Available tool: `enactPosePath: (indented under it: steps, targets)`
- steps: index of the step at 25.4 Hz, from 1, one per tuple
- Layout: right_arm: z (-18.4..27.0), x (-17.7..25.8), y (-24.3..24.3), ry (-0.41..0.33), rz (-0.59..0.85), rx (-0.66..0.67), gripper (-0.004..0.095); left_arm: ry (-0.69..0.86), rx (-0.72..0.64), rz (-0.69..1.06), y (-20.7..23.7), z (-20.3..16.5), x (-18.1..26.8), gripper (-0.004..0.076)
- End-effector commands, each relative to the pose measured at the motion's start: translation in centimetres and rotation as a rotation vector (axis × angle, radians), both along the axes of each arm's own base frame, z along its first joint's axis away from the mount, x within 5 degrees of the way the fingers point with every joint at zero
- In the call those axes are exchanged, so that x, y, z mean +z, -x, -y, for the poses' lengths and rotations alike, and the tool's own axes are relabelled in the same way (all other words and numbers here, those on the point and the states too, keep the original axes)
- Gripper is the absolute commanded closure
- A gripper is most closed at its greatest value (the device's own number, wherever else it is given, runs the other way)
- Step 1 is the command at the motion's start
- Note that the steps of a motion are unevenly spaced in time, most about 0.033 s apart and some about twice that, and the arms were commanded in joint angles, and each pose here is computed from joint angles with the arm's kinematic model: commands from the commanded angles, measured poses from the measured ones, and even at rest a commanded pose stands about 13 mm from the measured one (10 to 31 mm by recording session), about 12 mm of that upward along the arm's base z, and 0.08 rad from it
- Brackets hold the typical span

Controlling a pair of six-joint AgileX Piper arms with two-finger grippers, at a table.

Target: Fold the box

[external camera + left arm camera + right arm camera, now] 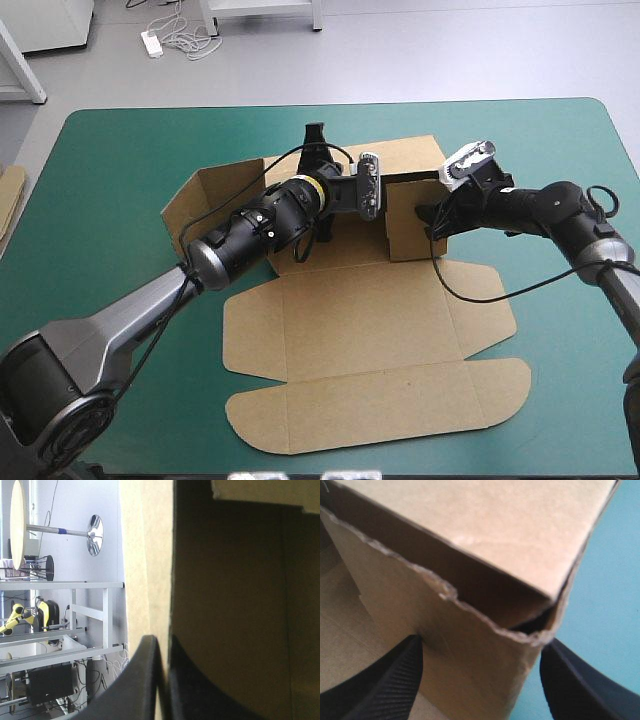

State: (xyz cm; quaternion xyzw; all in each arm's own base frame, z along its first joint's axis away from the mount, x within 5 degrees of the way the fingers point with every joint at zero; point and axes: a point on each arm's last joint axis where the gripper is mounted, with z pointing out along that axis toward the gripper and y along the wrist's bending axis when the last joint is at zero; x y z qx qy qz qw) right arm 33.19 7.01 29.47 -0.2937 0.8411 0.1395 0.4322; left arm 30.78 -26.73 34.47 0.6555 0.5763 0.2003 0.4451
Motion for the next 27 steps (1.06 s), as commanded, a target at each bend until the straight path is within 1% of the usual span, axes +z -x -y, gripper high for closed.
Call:
enactPosePath:
  steps: [1, 3, 5, 6, 12, 20, 24, 27]
  targets:
    - [0.5, 2.1, -0.5, -0.036, 0.100, -0.077, 0.0287, 0.074, 0.024, -0.023, 0.9, -0.3, 1.7, 0.0733]
    - [0.6, 2.3, -0.7, -0.061, 0.117, -0.104, 0.0287, 0.089, 0.019, -0.035, 1.0, -0.2, 1.6, 0.0733]
    - [0.6, 2.3, -0.7, -0.062, 0.122, -0.101, 0.0287, 0.080, 0.010, -0.030, 1.0, -0.1, 1.6, 0.0733]
    - [0.6, 2.4, -0.7, -0.081, 0.126, -0.114, 0.0287, 0.076, 0.007, -0.029, 1.0, -0.1, 1.6, 0.0733]
    - [0.6, 3.7, -1.2, -0.083, 0.186, -0.114, 0.0287, 0.088, -0.002, -0.025, 1.0, 0.0, 1.7, 0.0733]
    - [0.0, 3.0, -1.2, -0.117, 0.127, -0.067, 0.0288, 0.094, -0.027, -0.017, 1.5, 0.7, 1.8, 0.0733]
    - [-0.1, 2.9, -0.9, -0.129, 0.091, -0.050, 0.0347, 0.077, -0.024, -0.031, 1.7, 0.8, 1.5, 0.0733]
    - [-0.1, 2.5, -0.8, -0.106, 0.061, -0.050, 0.0406, 0.067, -0.019, -0.042, 1.8, 0.8, 1.4, 0.0733]
